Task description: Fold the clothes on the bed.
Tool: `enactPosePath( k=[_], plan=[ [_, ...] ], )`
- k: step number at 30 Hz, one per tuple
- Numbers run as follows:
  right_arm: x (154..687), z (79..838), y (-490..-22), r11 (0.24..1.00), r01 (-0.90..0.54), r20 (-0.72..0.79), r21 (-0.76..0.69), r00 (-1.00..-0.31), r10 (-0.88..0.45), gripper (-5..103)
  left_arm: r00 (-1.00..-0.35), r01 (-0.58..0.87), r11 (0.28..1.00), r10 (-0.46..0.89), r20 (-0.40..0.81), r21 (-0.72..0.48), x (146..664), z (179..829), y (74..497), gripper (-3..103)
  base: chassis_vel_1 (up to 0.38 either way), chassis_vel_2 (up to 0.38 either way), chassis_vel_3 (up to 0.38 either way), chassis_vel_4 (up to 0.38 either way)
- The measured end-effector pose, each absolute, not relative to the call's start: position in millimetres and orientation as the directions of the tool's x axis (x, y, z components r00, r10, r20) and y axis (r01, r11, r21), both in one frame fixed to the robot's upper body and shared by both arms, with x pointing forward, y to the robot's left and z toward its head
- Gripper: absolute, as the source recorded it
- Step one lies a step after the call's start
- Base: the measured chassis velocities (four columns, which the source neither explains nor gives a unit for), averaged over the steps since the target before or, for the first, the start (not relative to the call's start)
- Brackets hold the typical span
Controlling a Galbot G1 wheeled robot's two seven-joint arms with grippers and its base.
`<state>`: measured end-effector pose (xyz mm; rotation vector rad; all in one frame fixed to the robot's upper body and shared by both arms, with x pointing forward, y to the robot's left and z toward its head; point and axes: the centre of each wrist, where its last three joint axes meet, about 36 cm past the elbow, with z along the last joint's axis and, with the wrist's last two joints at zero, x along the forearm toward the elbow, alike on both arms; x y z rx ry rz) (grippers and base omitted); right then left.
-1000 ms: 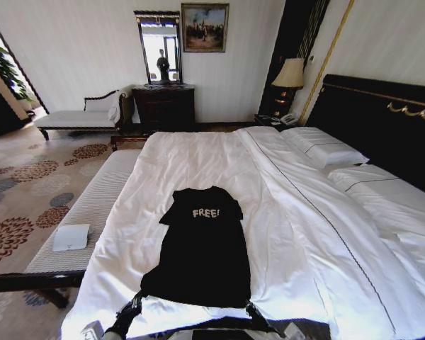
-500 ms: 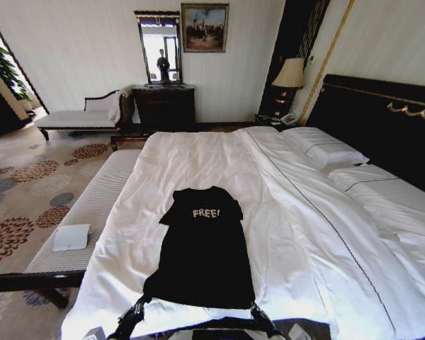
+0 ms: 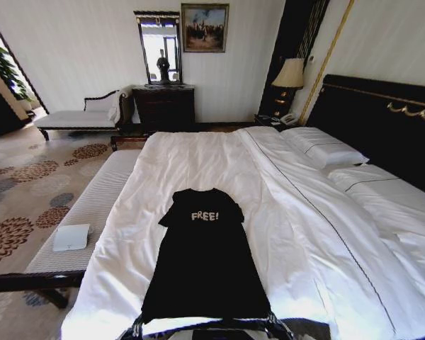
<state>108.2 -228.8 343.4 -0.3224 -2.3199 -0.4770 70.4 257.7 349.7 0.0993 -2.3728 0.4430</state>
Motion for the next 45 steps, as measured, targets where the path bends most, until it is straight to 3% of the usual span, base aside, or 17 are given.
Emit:
enactPosePath(
  k=[21, 45],
  plan=[
    [85.1, 332.3, -210.9, 0.906, 0.375, 0.715, 0.197, -0.687, 0.129, 1, -0.749, -0.204, 0.94, 0.029, 0.662, -0.273, 66.2, 348.4, 259.9, 0, 0.003, -0.001, -0.001, 0.0],
    [84.0, 294.1, -199.9, 0.896, 0.404, 0.715, 0.184, -0.681, 0.16, 1, -0.713, -0.211, 0.947, 0.02, 0.701, -0.241, 55.2, 331.4, 263.1, 0, 0.1, -0.082, -0.106, 0.075]
  ],
)
